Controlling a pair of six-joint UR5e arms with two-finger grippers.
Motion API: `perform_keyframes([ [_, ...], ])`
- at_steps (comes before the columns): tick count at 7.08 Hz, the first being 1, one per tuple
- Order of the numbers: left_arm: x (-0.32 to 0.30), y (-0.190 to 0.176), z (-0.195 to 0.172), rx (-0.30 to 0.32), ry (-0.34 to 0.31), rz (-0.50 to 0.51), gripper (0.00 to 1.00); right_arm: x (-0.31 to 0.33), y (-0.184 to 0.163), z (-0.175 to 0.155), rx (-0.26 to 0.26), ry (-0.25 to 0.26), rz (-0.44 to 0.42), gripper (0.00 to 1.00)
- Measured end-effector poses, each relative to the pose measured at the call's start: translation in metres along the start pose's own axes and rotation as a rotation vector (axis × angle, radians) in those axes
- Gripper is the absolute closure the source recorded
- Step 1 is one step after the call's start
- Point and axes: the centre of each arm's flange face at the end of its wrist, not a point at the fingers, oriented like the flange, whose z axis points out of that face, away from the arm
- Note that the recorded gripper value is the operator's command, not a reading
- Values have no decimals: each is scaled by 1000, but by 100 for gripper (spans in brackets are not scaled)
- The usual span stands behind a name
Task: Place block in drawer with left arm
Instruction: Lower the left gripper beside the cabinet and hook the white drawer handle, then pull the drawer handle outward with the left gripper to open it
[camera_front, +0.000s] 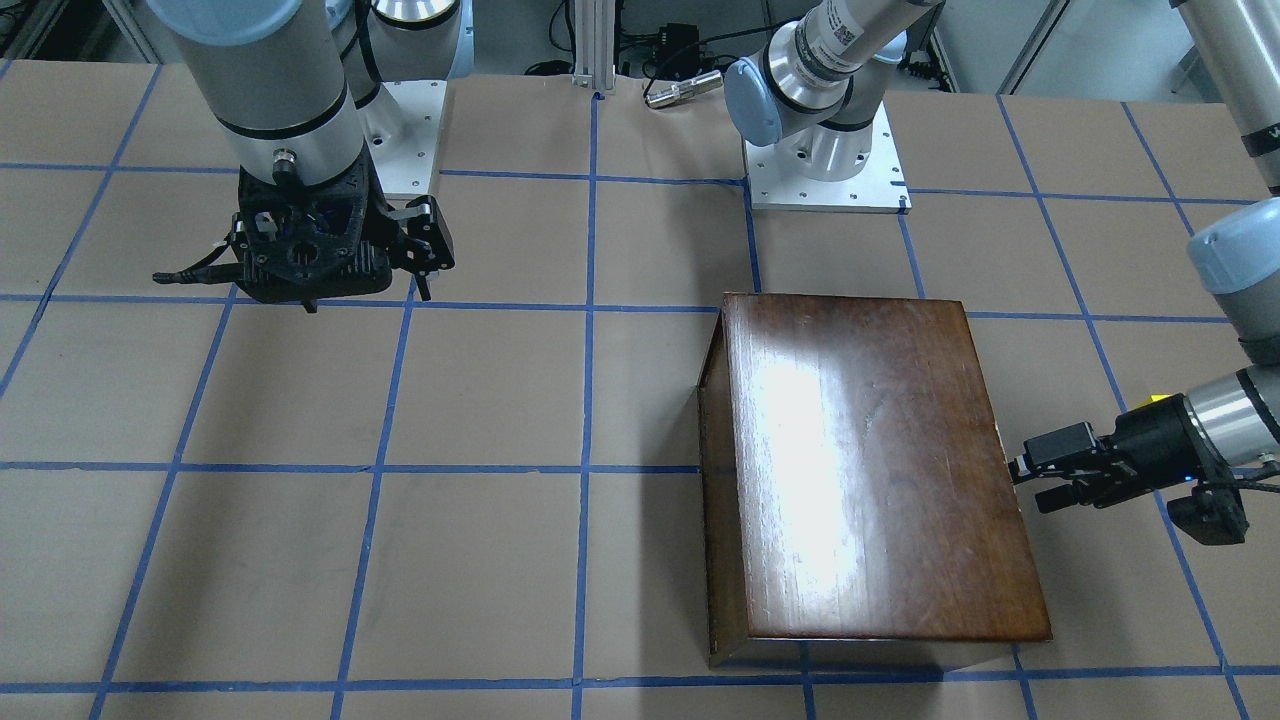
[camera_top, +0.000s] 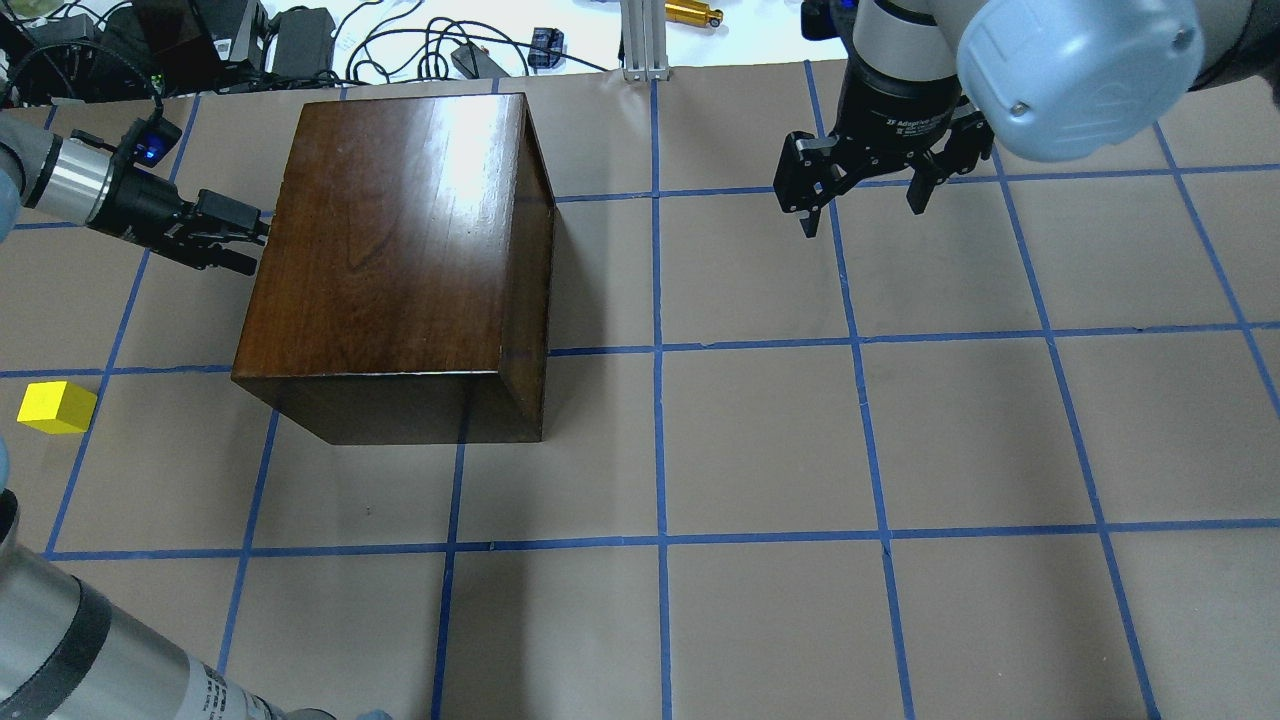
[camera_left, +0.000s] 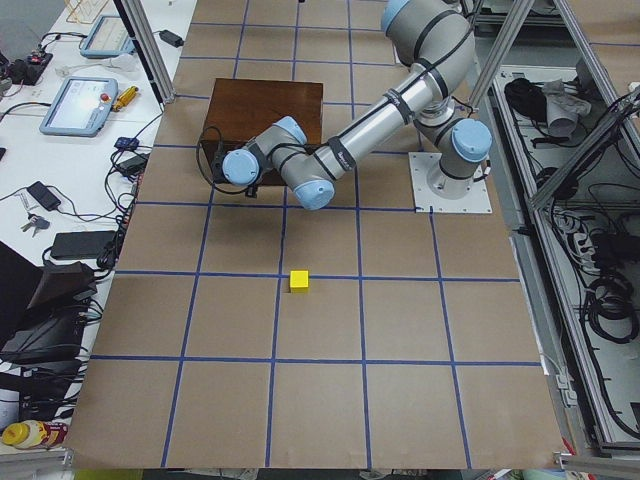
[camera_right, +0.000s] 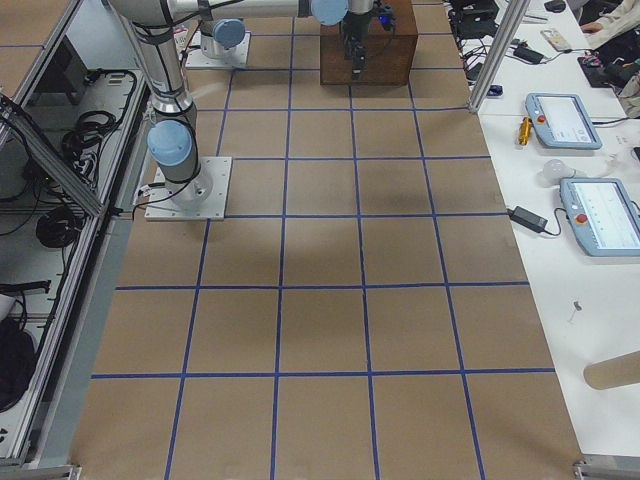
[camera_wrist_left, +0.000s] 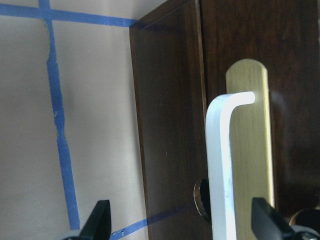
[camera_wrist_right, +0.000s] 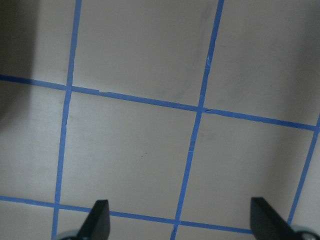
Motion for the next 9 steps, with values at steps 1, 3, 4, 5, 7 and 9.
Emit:
perform_keyframes([
  [1, -5, -1, 5, -7, 3, -5, 0, 0, 0, 0, 0, 0, 0, 0],
  [3, -9, -1, 9, -14, 4, -10, 0, 0, 0, 0, 0, 1, 1, 0],
  [4, -10, 0, 9, -19, -2, -11, 0, 0, 0, 0, 0, 0, 0, 0],
  [5, -13, 2, 7, -28, -16, -12, 0, 0, 0, 0, 0, 0, 0, 0],
  [7, -25, 7, -4, -36, -48, -25, 0, 0, 0, 0, 0, 1, 0, 0],
  [9, -42, 15, -19, -38, -81, -45, 0, 0, 0, 0, 0, 1, -1, 0],
])
